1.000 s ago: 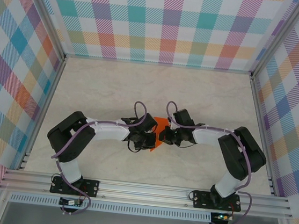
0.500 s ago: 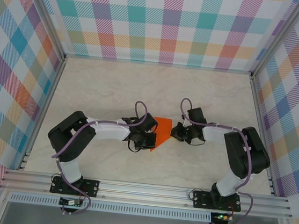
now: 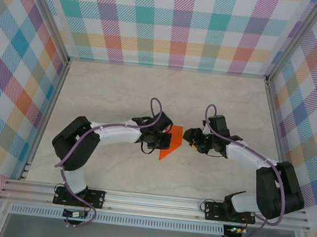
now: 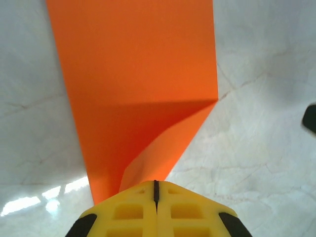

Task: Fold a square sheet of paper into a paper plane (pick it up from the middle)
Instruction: Third fold the triangle at the center of the table.

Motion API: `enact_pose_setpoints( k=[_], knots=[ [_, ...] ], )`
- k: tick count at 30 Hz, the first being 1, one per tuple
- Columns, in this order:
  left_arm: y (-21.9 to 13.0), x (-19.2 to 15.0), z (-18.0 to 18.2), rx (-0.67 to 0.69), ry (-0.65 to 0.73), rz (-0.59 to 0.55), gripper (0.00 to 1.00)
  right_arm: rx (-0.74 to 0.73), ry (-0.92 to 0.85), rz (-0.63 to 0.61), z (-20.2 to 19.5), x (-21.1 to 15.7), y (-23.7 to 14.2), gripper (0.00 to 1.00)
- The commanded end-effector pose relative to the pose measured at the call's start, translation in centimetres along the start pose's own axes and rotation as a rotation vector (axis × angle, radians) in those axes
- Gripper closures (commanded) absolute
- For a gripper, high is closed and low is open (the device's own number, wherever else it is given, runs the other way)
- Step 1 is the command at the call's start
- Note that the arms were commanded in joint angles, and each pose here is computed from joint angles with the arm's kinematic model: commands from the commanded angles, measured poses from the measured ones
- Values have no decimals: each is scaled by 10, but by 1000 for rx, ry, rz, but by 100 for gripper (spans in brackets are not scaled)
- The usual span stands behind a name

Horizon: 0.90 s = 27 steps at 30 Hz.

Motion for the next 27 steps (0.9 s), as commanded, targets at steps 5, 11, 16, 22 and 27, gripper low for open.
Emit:
enact_pose_setpoints(
  k=[5, 11, 16, 22, 27],
  knots=[
    [16, 2, 34, 173, -55, -16, 100, 10, 75, 92, -2, -9, 12, 38],
    [24, -5, 45, 223, -66, 16, 100, 13, 99, 143, -1, -8, 24, 44],
    [26, -11, 51, 244, -78, 30, 100, 31, 105, 162, 3, -7, 30, 52],
    [27, -12, 51, 244, -78, 33, 100, 21, 117, 173, 6, -2, 39, 57],
    [27, -14, 53, 242, -83, 34, 100, 25, 127, 196, 9, 0, 48, 63]
  ],
)
Point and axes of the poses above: each hand's point on the last joint's axis, 136 mm out from that joint toward the fingers, its own y axis out along the fingers, its own z axis along the line the jaws close on, x = y × z, the point moved 3 cm from there along -y, back along the fingers, and after that the axes turned 10 degrees about y, right-handed, at the moved point
